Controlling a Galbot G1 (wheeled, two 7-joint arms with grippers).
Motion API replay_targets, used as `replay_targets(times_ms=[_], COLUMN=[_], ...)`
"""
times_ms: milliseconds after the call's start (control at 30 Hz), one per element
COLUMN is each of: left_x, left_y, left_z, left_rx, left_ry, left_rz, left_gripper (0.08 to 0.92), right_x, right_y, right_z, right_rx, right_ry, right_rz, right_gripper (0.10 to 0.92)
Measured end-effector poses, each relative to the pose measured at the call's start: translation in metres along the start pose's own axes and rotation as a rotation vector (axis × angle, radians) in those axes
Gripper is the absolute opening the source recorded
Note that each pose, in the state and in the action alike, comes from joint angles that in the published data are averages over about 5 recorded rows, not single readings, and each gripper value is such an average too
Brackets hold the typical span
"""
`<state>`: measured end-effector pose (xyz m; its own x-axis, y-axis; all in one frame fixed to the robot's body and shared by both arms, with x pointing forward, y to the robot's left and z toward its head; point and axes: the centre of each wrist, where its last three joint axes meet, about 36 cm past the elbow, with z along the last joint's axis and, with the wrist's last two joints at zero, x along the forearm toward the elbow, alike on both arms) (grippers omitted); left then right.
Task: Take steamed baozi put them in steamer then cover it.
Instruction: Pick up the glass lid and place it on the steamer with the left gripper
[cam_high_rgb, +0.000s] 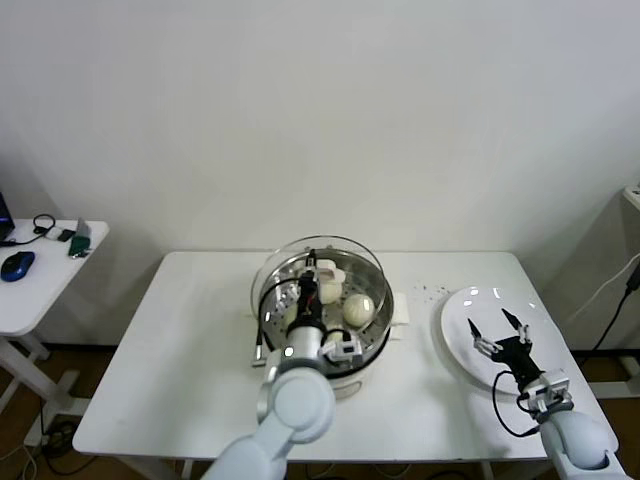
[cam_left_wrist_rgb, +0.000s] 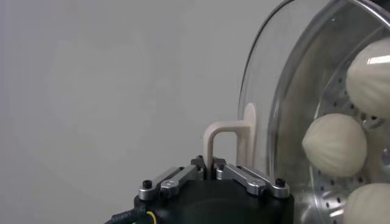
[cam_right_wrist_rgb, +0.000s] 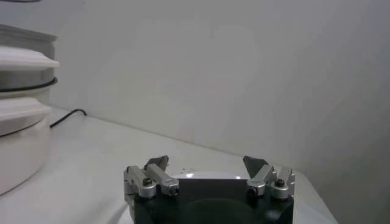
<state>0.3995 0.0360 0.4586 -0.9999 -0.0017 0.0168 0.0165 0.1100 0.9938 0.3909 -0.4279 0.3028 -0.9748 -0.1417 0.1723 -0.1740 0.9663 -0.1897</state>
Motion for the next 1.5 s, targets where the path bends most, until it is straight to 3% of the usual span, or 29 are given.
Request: replay_targets(times_ms=[467,1500], left_x=[0.004,-0.006], left_y=[-0.022,-0.045], left_z=[-0.016,-0.016], left_rx=[-0.061,-0.108], left_ry=[-0.001,-0.007], left_rz=[0.02,0.015], left_gripper=[0.147,0.147], right_x=[0.001,0.007], right_y=[-0.002,-0.005], right_z=[0.003,0.008], right_rx=[-0.005,-0.011], right_ry=[-0.004,-0.005], right_rz=[0.0,0.003], right_gripper=[0.823,0.823])
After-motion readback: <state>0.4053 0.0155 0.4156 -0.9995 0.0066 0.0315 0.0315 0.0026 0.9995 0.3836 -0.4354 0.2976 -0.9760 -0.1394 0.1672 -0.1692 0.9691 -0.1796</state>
